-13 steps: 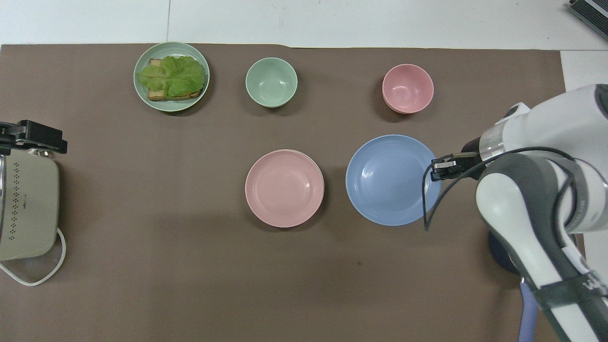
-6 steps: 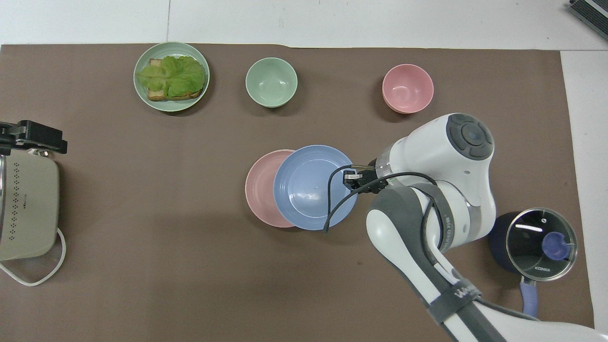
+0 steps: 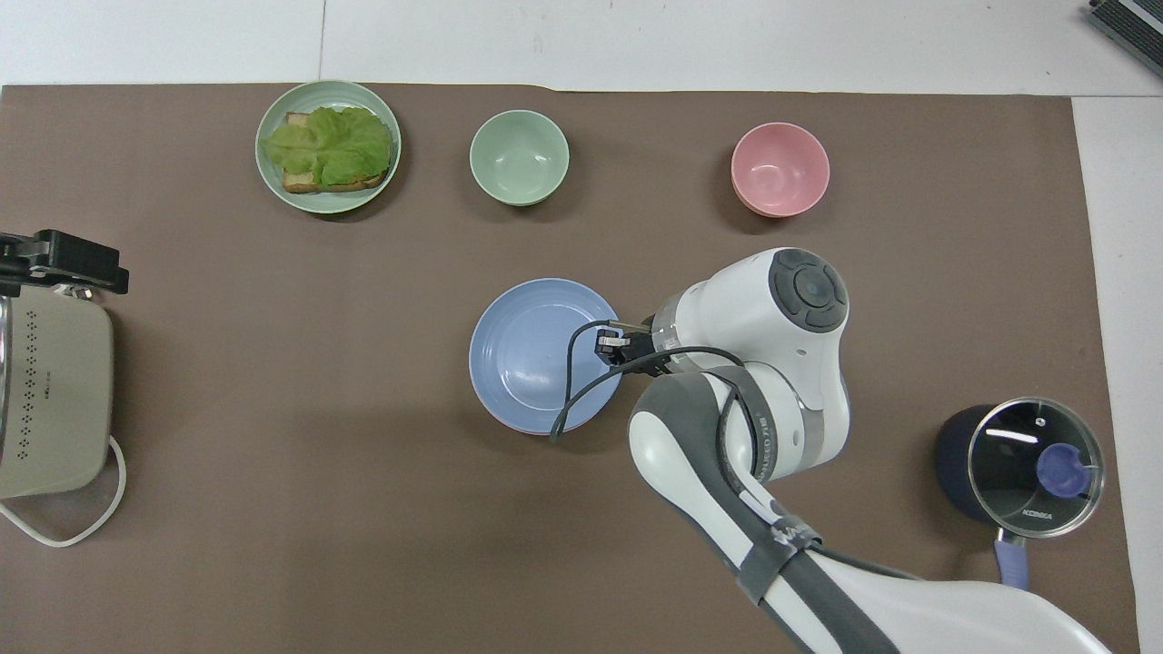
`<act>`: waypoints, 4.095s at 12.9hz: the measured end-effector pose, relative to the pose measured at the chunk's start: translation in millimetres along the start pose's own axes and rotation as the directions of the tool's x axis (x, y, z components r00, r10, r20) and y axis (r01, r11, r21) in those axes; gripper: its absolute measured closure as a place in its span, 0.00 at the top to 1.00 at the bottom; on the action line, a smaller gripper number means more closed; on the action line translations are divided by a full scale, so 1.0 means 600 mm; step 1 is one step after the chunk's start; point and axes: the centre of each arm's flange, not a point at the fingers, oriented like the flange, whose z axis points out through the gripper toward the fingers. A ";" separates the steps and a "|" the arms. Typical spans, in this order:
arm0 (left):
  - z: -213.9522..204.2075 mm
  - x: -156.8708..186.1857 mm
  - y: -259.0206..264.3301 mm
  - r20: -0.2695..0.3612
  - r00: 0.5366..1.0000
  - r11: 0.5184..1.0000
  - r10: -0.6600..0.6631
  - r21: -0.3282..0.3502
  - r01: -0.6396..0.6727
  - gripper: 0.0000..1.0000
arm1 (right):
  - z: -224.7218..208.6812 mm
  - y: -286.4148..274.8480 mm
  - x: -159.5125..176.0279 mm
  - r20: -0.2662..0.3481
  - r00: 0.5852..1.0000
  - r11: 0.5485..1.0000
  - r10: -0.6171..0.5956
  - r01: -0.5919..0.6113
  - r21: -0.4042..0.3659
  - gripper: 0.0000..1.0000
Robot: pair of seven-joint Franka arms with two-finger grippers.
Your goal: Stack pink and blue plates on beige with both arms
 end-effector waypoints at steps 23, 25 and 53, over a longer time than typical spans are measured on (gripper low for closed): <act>0.000 0.000 0.000 0.000 1.000 1.000 0.000 0.000 0.000 1.00 | -0.211 0.077 0.061 -0.195 0.953 0.935 -0.231 0.162 -0.315 1.00; 0.000 0.000 0.000 0.000 1.000 1.000 0.000 0.000 0.000 1.00 | -0.291 0.099 0.068 -0.193 0.959 0.934 -0.205 0.133 -0.332 1.00; 0.000 0.000 0.000 0.000 1.000 1.000 0.000 0.000 0.000 1.00 | -0.639 0.299 0.014 -0.131 0.965 0.928 -0.228 0.174 -0.329 1.00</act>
